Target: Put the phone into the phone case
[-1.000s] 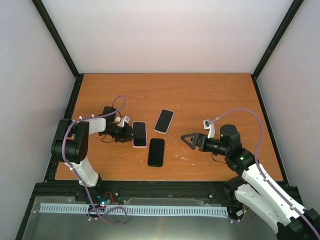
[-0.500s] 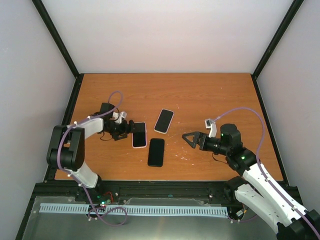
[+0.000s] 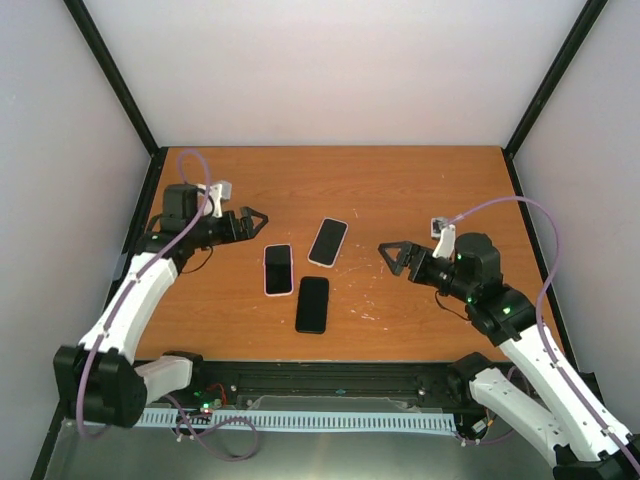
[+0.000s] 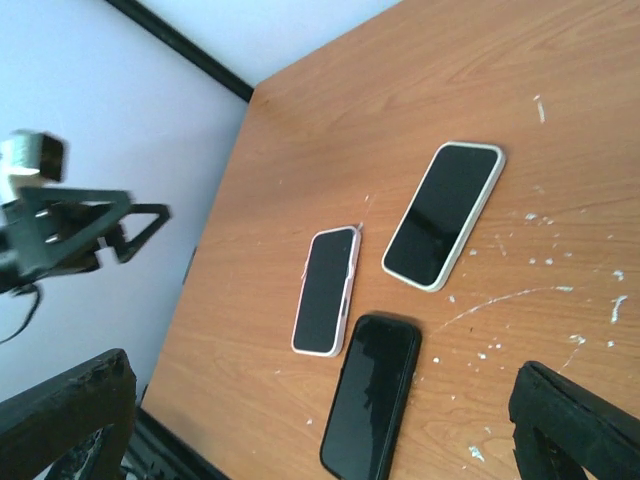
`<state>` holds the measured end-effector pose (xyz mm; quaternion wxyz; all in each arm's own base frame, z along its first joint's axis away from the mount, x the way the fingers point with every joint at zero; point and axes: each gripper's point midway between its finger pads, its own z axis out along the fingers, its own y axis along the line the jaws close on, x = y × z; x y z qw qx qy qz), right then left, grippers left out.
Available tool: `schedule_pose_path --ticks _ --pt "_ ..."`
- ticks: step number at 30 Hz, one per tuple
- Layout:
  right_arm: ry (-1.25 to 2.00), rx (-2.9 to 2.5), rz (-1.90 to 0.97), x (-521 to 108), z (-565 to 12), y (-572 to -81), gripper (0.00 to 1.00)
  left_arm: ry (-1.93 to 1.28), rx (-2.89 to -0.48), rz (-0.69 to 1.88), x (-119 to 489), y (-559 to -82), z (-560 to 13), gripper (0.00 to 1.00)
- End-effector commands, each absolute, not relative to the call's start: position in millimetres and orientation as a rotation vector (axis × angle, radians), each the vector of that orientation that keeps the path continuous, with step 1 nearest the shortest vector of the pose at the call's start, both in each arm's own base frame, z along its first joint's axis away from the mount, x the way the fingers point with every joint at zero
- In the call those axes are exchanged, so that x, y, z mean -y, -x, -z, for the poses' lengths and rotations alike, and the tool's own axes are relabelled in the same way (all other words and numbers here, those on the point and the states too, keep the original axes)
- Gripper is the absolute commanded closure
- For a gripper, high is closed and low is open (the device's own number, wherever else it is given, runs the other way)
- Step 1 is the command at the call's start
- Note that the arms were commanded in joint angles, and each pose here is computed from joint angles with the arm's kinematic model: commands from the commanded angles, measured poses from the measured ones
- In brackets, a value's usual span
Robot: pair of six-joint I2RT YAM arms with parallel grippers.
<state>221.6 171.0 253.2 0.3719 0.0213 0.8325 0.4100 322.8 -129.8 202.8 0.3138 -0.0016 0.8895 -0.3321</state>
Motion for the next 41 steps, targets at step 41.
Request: schedule_pose_path --ticks 41 --pt "-0.154 -2.069 -0.813 -134.6 -302.6 -232.1 0.00 -0.395 -1.749 1.214 165.1 -229.8 -339.0 0.01"
